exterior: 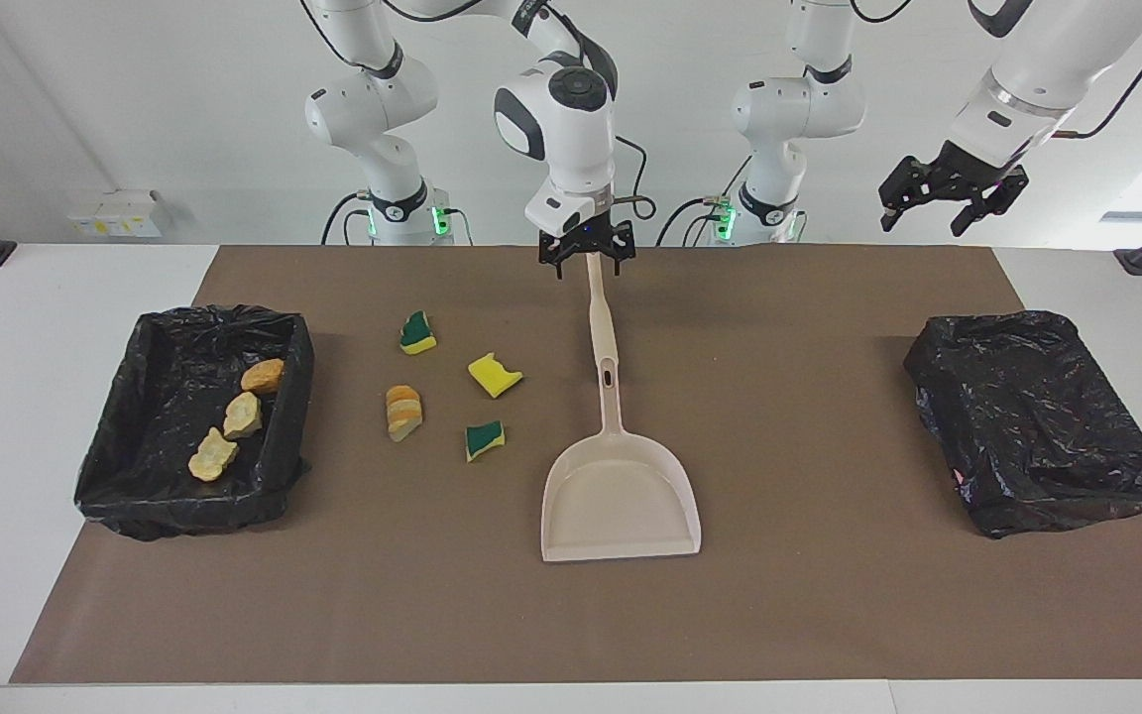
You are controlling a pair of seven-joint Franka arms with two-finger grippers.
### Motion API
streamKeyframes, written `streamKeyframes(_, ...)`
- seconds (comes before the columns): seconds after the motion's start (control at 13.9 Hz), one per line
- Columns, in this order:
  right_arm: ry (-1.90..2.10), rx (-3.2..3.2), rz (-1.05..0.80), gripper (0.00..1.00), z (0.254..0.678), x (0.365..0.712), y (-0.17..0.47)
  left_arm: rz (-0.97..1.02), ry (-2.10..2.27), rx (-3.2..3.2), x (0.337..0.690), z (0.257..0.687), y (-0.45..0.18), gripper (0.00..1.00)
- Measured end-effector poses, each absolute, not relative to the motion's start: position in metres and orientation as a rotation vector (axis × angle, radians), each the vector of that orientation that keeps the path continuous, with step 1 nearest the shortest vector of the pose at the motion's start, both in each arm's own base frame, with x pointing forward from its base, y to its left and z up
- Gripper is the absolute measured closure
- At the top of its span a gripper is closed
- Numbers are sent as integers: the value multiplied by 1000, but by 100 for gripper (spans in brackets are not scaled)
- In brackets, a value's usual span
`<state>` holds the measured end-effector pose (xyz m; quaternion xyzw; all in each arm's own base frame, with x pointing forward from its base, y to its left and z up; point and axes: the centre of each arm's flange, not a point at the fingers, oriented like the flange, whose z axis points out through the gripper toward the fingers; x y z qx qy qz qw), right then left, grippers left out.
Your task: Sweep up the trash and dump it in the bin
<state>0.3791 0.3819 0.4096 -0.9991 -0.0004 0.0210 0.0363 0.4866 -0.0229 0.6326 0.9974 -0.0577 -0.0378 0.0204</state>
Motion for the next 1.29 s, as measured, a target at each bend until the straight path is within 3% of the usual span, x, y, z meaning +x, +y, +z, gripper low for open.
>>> streamKeyframes(0.36, 34, -3056, 44, 0, 352, 338, 403, -117, -179, 3093, 487, 633, -23, 0)
streamKeyframes(0.58, 36, -3068, 67, 4, 336, 332, 406, -117, -179, 3093, 487, 633, -23, 0)
streamKeyframes(0.93, 37, -3070, 70, 37, 335, 332, 405, -117, -180, 3093, 487, 633, -23, 0)
streamKeyframes(1.15, 36, -3071, 70, 37, 335, 332, 405, -117, -180, 3093, 487, 633, -23, 0)
streamKeyframes(1.22, 36, -3072, 72, 44, 335, 332, 405, -117, -180, 3093, 487, 633, -23, 0)
streamKeyframes(1.29, 35, -3074, 76, 44, 334, 331, 405, -117, -180, 3093, 487, 633, -23, 0)
